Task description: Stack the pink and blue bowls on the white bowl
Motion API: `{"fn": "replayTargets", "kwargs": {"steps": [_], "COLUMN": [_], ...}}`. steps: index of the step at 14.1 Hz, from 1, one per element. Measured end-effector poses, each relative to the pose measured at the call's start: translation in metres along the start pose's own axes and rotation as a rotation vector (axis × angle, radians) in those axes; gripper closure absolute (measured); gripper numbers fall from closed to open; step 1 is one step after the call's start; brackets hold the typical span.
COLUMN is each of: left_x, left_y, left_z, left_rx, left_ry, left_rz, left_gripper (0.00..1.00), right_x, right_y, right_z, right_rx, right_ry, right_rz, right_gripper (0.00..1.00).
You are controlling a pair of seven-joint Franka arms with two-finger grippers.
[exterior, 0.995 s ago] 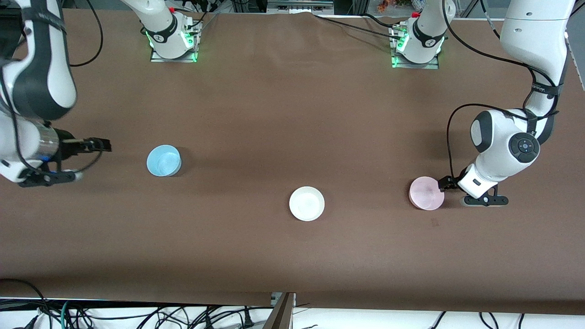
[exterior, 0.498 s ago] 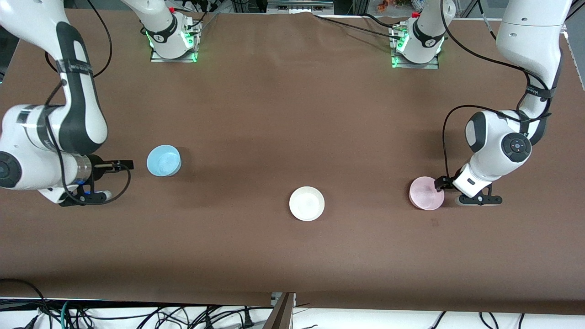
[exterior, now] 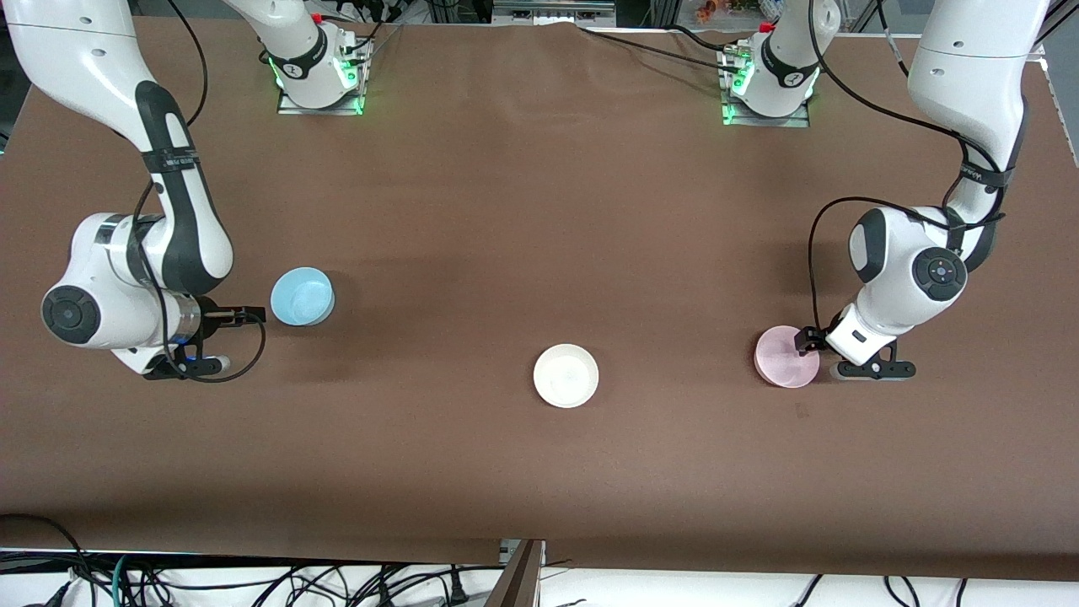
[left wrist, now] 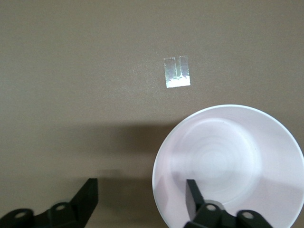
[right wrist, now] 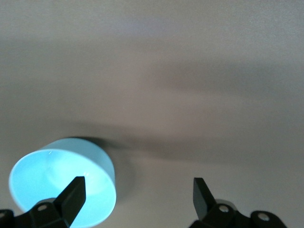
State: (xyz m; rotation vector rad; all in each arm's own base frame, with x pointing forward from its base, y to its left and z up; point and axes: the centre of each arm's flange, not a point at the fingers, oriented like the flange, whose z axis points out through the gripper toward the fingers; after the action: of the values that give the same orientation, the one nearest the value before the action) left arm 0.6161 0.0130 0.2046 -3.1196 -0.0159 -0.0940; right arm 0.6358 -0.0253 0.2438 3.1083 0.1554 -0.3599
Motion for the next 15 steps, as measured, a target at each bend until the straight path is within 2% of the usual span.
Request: {"fn": "replayTargets", "kwargs": {"steps": [5,6,7,8,9,12,13,14,15], "left_x": [-0.001,-0.001,-0.001,-0.002,-0.003,-0.003,-0.003,-0.003,-0.003], "left_y": [0.000,0.000,0.000,0.000,0.000,0.000,0.000,0.000,0.001], "left_z": [0.001,0.001,0.001,0.002,0.002,0.003,0.003,0.003,0.003], "left_rx": [0.000,0.000,0.000,0.000,0.000,0.000,0.000,0.000,-0.001], "left_ry": [-0.002,-0.002,-0.003,-0.005,-0.007,-0.008,-0.009,-0.009,-0.009], "left_rz": [-0.001,-0.001,-0.001,-0.001,-0.002,-0.002,-0.002,-0.003,-0.003], "left_gripper": [0.27,0.32,0.44,0.49,0.49,0.74,0.75,0.83,0.83], "right_x": [-0.029,-0.034,-0.039,-0.043,-0.046,-0.054,-0.057,-0.058,-0.059], "right_y": [-0.022,-0.026,-0.028,-0.028,-0.028,-0.026,-0.024,-0.022,-0.019], "right_z": [0.015,0.017,0.020,0.024,0.028,0.045,0.048,0.050,0.050], "right_rx": [0.014,0.016,0.017,0.020,0.027,0.035,0.039,0.052,0.066], "right_ry": [0.077,0.090,0.100,0.106,0.113,0.121,0.121,0.122,0.125], "right_rz": [-0.013,-0.014,-0.010,0.001,0.013,0.033,0.043,0.060,0.079], "right_gripper": [0.00,0.00,0.00,0.00,0.00,0.00,0.00,0.00,0.00]}}
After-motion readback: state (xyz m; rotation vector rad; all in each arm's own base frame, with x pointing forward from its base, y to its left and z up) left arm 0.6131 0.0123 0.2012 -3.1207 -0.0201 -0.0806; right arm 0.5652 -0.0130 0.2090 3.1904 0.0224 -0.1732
